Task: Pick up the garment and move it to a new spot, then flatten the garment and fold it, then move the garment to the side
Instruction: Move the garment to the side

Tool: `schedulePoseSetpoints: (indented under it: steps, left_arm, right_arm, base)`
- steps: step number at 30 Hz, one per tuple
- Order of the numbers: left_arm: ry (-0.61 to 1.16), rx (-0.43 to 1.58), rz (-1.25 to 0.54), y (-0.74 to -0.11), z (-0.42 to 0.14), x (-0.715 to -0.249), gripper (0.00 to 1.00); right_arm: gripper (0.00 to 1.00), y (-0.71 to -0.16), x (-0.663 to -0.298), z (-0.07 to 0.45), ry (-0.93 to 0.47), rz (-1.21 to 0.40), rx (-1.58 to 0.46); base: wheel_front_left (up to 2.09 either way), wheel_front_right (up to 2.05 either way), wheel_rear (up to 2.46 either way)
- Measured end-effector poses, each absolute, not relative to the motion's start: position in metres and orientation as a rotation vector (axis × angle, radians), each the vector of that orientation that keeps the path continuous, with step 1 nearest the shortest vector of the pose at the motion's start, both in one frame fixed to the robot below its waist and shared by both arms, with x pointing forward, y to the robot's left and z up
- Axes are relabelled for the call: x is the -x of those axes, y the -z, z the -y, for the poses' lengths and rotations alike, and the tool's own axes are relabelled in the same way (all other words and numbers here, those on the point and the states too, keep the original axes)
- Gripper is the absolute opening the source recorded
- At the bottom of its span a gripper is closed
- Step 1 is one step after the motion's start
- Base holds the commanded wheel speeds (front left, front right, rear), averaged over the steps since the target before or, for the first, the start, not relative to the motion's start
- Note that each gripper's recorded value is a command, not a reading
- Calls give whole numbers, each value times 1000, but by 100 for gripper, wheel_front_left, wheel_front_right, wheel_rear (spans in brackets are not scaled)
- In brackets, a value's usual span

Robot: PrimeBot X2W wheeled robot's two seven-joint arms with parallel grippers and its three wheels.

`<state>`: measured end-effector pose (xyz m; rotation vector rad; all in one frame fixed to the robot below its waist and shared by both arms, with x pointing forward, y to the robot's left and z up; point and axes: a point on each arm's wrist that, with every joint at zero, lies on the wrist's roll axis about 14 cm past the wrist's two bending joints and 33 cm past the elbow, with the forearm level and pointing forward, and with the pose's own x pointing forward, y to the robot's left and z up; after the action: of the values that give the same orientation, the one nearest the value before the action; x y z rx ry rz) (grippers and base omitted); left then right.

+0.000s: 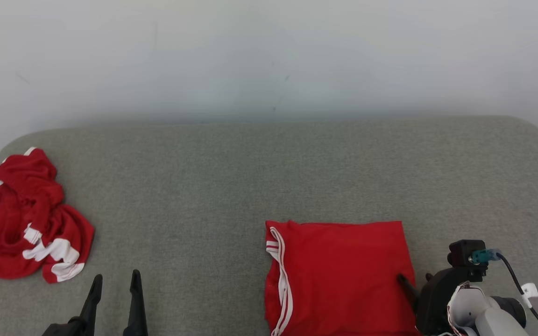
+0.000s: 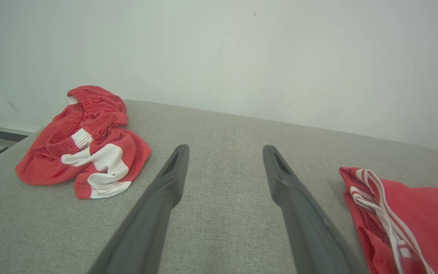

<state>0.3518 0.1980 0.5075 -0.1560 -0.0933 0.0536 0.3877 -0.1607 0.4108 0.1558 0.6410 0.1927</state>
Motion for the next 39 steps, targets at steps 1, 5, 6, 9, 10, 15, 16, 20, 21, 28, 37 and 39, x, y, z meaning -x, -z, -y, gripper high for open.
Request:
schedulePoseSetpoints:
  steps: [1, 5, 6, 9, 10, 15, 16, 20, 21, 28, 37, 39]
  left_arm:
    - [-56, 156, 90, -506, -198, -352, 100]
    - [-72, 154, 81, -504, -203, -354, 100]
    - [-75, 153, 81, -503, -204, -355, 100]
    - [-90, 152, 69, -500, -208, -355, 100]
    - [-96, 152, 67, -499, -209, -355, 100]
    - [-108, 159, 58, -496, -211, -356, 100]
    - [-103, 162, 59, -496, -209, -356, 100]
    - [-86, 163, 70, -500, -202, -361, 100]
    - [-79, 165, 71, -501, -200, -362, 100]
    - [-28, 155, 97, -509, -186, -379, 100]
    - [141, 121, 106, -509, -137, -418, 100]
    - [190, 109, 105, -508, -122, -426, 100]
  right_arm:
    - [100, -404, -387, 161, -193, -684, -147]
    - [100, -385, -389, 156, -207, -805, -124]
    - [100, -381, -389, 153, -215, -833, -120]
    - [0, -377, -395, 147, -239, -874, -96]
    - [0, -376, -397, 145, -249, -881, -78]
    - [0, -377, -403, 145, -291, -891, 19]
    - [0, -379, -403, 146, -297, -893, 42]
    - [0, -388, -407, 153, -317, -883, 133]
    - [0, -393, -411, 156, -320, -871, 157]
    - [0, -435, -443, 179, -291, -749, 247]
    - [0, -478, -470, 259, -103, -609, 229]
    - [0, -483, -473, 278, -52, -585, 211]
  base:
    - [0, 0, 0]
    - [0, 0, 0]
    - [0, 0, 0]
    - [0, 0, 0]
    - [0, 0, 0]
    - [0, 0, 0]
    - [0, 0, 0]
    - [0, 0, 0]
    - [0, 0, 0]
    - [0, 0, 0]
    - [0, 0, 0]
    - [0, 0, 0]
